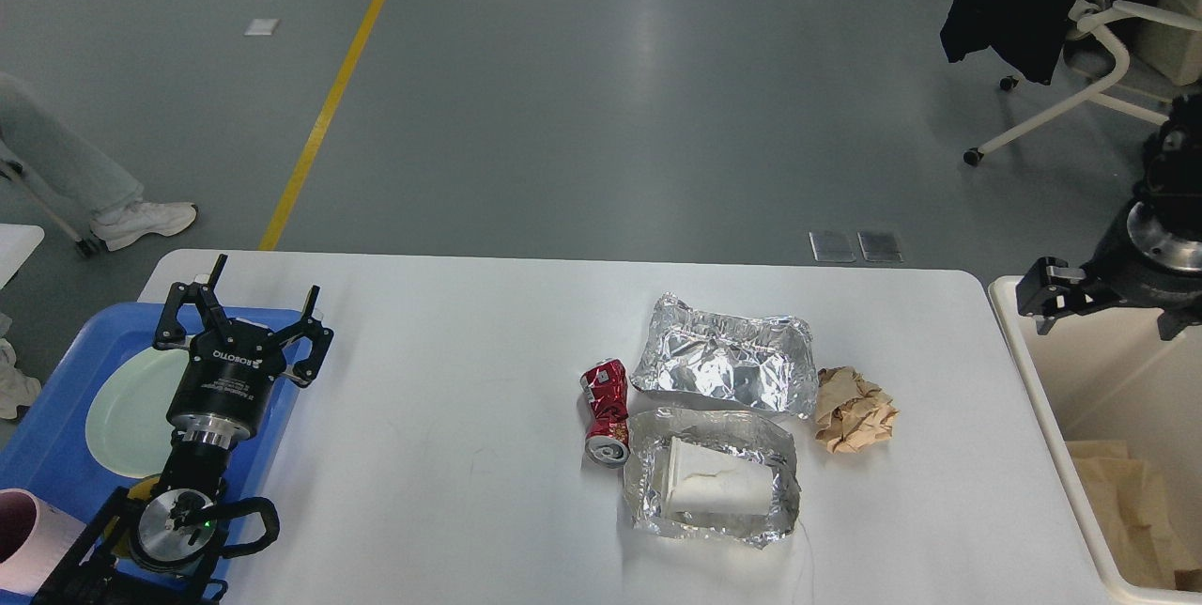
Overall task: Tidy desktop
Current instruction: 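Raise the right gripper and move it toward the foil container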
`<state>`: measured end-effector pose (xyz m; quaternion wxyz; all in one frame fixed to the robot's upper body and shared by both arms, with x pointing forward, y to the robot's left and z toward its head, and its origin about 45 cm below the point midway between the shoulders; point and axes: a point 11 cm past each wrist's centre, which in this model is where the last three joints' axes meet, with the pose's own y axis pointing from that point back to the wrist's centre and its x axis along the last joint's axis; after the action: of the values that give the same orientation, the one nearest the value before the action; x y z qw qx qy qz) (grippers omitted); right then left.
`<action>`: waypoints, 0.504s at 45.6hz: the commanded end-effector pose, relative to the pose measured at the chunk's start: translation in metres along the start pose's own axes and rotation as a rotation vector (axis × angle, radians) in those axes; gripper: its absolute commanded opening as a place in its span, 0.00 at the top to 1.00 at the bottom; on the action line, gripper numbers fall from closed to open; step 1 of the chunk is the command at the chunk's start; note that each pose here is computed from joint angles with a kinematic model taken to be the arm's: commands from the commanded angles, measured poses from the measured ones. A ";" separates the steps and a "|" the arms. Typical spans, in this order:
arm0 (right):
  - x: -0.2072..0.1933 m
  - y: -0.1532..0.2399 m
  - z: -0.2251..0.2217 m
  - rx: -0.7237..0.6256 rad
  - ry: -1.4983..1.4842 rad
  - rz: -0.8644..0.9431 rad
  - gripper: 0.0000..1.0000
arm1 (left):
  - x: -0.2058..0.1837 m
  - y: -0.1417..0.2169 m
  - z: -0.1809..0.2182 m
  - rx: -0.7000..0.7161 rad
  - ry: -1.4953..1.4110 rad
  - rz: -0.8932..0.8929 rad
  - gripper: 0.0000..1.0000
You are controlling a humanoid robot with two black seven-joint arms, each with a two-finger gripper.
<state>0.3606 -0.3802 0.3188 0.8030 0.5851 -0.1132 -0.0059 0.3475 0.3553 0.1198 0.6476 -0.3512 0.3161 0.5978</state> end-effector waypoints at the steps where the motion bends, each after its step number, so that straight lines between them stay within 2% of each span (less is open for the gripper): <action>1: -0.010 0.047 -0.034 0.072 0.085 -0.018 0.00 | 0.000 0.000 0.000 -0.001 0.000 0.000 0.04; 12: -0.053 0.111 -0.084 0.145 0.233 -0.001 0.00 | 0.000 0.000 0.000 -0.001 0.000 0.000 0.04; 19: -0.069 0.118 -0.106 0.204 0.226 -0.029 0.00 | 0.000 -0.001 0.000 0.000 0.000 -0.001 0.04; 23: -0.073 0.109 -0.109 0.210 0.230 -0.058 0.01 | 0.000 -0.001 0.000 0.000 0.000 -0.001 0.04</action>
<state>0.3001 -0.2380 0.3863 0.7495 0.6592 -0.0144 0.0598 0.3479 0.3554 0.1203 0.6477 -0.3518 0.3153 0.5977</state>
